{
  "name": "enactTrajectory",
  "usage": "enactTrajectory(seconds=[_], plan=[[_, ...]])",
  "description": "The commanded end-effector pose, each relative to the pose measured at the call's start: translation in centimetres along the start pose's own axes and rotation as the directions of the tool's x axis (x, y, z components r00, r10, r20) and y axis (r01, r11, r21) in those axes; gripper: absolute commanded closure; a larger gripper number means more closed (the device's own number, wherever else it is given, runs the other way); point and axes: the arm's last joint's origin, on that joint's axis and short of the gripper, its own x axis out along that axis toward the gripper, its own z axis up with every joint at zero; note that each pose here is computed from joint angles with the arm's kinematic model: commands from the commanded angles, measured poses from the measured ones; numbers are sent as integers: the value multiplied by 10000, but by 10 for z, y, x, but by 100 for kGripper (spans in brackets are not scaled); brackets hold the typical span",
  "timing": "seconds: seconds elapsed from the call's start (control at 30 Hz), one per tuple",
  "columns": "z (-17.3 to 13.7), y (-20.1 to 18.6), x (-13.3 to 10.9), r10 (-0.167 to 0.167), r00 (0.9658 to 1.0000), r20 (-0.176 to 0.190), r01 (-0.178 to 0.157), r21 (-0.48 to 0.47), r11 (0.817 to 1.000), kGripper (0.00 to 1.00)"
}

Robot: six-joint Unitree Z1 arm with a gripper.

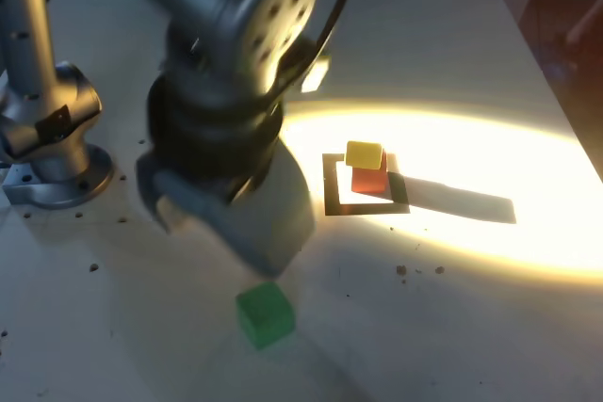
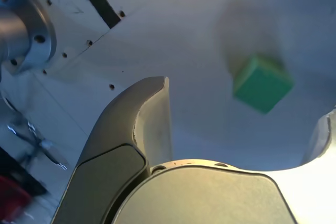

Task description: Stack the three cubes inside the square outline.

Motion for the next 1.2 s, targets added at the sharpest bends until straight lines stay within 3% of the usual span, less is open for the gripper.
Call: enactTrajectory(seconds=[0.0, 0.13, 0.27, 0.37, 0.67, 0.83, 0.93, 1.17], plan=[[1, -13, 4, 345, 9994, 71, -350, 854, 9957, 0], [-2, -33, 15, 811, 9962, 311, -862, 2373, 9676, 1], [6, -43, 29, 931, 9923, 820, -1139, 3053, 9454, 2], [16, -45, 42, 963, 9902, 1014, -1243, 3224, 9384, 4], [42, -38, 78, 1128, 9932, 300, -1164, 3294, 9370, 10], [46, -36, 81, 1150, 9930, 281, -1178, 3310, 9362, 14], [48, -35, 81, 1167, 9926, 323, -1208, 3291, 9365, 24], [52, -35, 83, 1205, 9915, 491, -1300, 3245, 9369, 57]])
